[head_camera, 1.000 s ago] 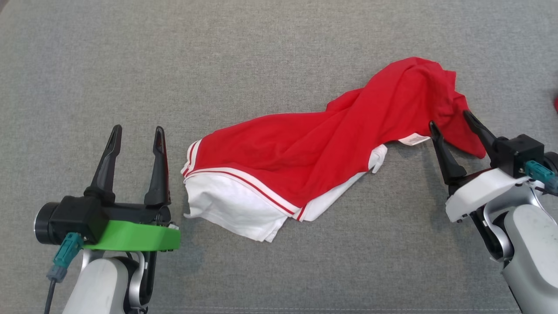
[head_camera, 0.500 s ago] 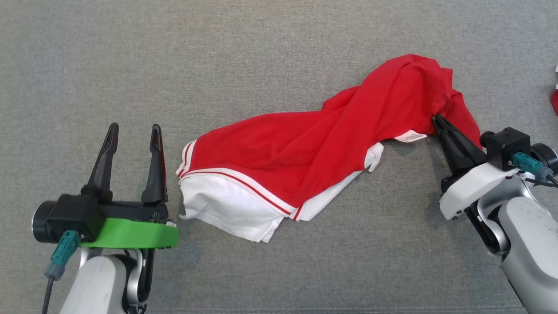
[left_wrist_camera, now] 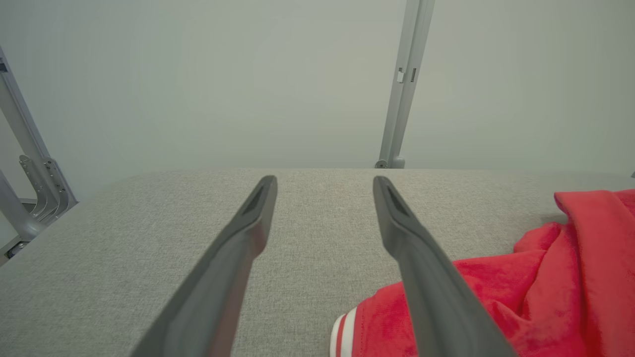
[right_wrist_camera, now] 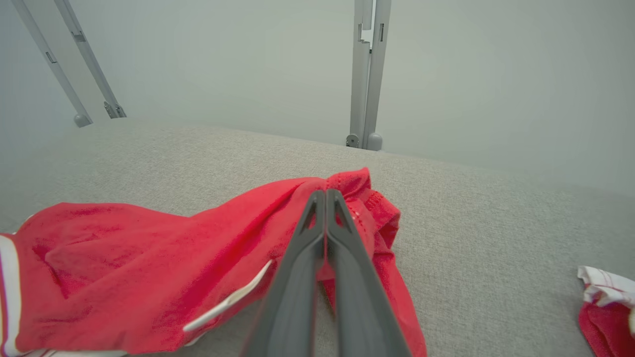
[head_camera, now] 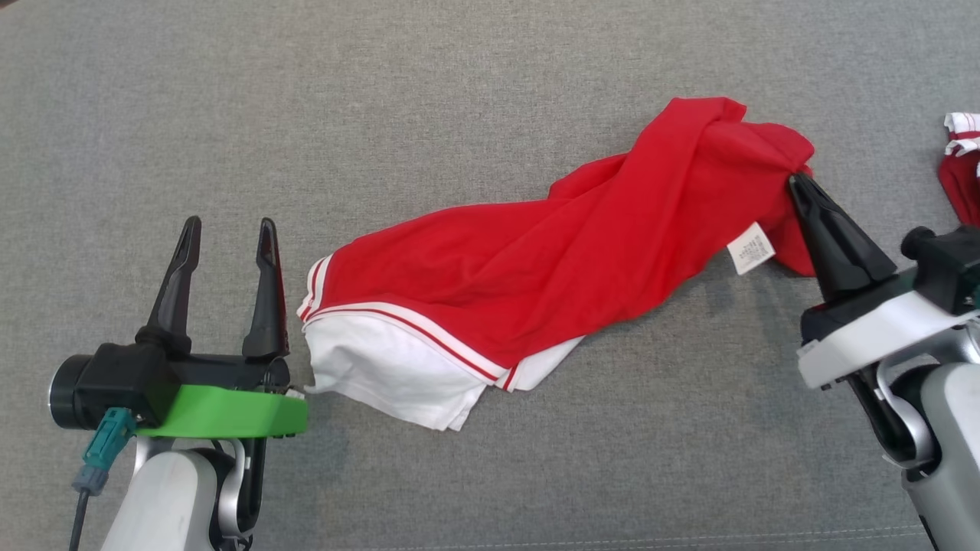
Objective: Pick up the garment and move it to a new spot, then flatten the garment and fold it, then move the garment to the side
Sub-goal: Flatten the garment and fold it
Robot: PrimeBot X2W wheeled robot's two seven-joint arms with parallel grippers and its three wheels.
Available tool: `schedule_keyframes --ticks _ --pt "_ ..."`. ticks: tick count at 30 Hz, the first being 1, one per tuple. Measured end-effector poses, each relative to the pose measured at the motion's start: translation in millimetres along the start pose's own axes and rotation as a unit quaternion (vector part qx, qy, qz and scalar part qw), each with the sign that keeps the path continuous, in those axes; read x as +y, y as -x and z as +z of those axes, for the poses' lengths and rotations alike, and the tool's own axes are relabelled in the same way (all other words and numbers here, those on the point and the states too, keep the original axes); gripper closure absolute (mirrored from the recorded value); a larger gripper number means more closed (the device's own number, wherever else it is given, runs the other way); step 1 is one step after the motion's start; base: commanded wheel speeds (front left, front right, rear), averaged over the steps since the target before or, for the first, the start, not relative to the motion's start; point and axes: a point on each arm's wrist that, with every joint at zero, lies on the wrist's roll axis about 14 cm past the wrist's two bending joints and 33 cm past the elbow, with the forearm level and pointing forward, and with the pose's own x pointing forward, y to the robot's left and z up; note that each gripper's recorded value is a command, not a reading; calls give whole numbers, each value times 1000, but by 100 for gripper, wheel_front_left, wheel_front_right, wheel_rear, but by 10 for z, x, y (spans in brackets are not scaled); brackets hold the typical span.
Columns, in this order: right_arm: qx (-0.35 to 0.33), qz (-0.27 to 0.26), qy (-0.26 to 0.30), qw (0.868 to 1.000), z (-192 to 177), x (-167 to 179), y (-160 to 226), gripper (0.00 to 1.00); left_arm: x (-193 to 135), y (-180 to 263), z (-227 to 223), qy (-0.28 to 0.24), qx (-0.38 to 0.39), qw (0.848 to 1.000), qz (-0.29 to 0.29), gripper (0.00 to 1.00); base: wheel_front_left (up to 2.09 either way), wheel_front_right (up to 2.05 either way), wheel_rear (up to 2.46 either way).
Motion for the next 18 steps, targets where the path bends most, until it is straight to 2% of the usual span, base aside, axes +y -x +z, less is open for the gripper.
schedule_keyframes --ticks 5,9,14,18 --pt "27 -55 -20 998 -127 -242 181 100 -7 1 -5 0 0 1000 -1 0 0 0 0" --pt "67 -89 -47 993 -413 -375 286 100 -9 1 -26 -1 3 1000 -2 0 0 0 0" --pt "95 -103 -76 987 -683 -397 319 100 -9 3 -45 -1 6 1000 -3 0 0 0 0" --pt "80 -104 -82 988 -677 -396 248 100 -6 10 -38 -3 6 1000 -4 0 0 0 0"
